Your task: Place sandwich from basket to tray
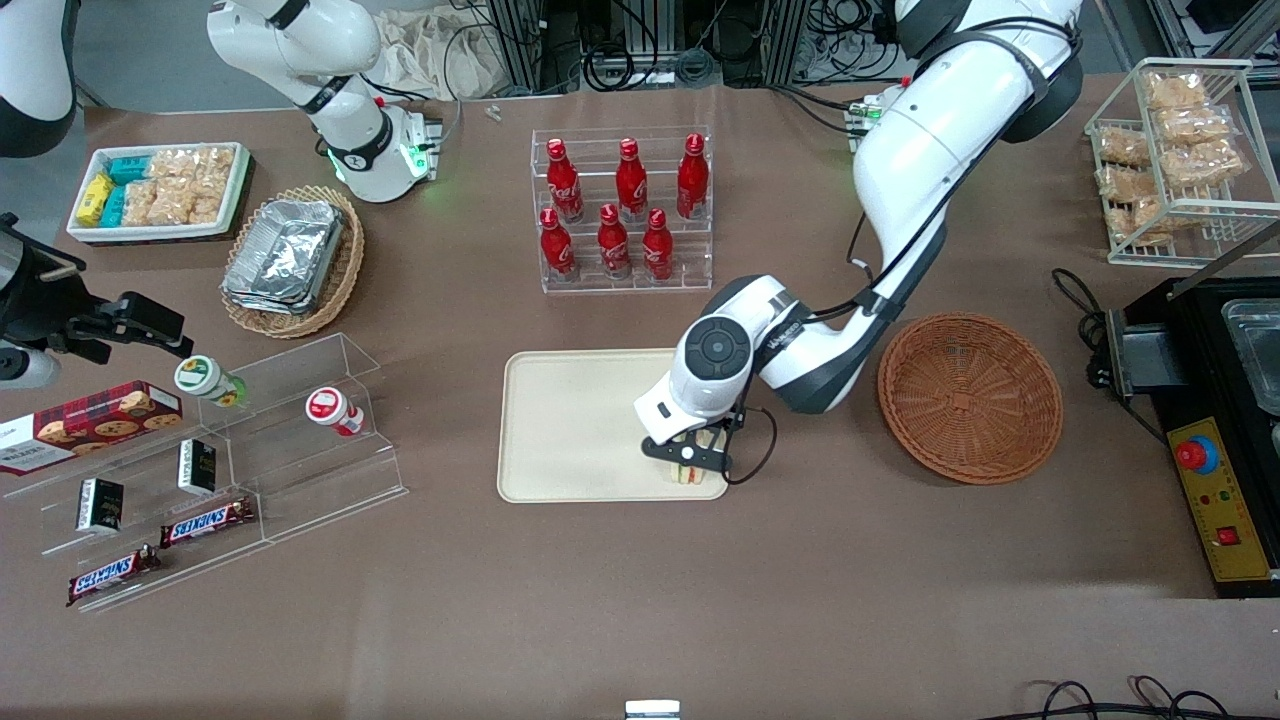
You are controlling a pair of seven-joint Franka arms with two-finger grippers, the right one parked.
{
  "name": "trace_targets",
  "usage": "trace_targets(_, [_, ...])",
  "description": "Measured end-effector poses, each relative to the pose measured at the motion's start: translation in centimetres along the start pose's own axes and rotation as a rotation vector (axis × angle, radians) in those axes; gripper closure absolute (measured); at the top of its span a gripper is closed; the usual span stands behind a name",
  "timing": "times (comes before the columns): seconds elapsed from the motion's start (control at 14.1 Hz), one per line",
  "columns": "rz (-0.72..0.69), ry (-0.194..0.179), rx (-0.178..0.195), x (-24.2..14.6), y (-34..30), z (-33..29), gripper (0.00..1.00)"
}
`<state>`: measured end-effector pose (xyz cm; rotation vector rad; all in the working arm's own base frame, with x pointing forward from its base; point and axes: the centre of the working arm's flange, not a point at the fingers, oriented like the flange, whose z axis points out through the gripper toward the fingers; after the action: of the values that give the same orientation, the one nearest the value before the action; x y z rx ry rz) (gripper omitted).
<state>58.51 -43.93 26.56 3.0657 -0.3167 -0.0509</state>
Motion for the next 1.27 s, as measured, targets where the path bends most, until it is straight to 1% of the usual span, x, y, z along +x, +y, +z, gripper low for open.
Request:
trace_targets(0.07, [-0.019, 0.004, 0.014, 0.6, -1.3, -1.8, 0.17])
trace_targets(0.21, [-0.044, 0.015, 0.052, 1.1, -4.0, -6.6, 0.0])
trace_targets(0.42, [0.001, 0.027, 0.131, 0.4, -8.5, -15.6, 0.0])
trace_targets(0.5, [0.003, 0.038, 0.15, 0.1, -10.5, -18.6, 0.0])
trace_targets(0.57, [-0.013, 0.046, 0.16, -0.2, -12.7, -21.4, 0.0])
trace_targets(0.71, [-0.079, 0.06, 0.16, -1.0, -17.5, -26.0, 0.0])
trace_targets(0.85, [-0.146, 0.056, 0.167, -2.0, -22.5, -29.3, 0.0])
trace_targets(0.92, [-0.146, 0.047, 0.168, -2.4, -25.2, -30.3, 0.0])
trace_targets(0.99, [-0.116, 0.039, 0.16, -2.7, -28.0, -31.2, 0.0])
trace_targets(1.06, [-0.075, 0.038, 0.156, -3.0, -30.7, -31.9, 0.0])
trace_targets(1.13, [-0.048, 0.039, 0.16, -3.3, -32.9, -32.6, 0.0])
trace_targets(1.27, [-0.06, 0.04, 0.167, -4.1, -36.4, -33.7, 0.0])
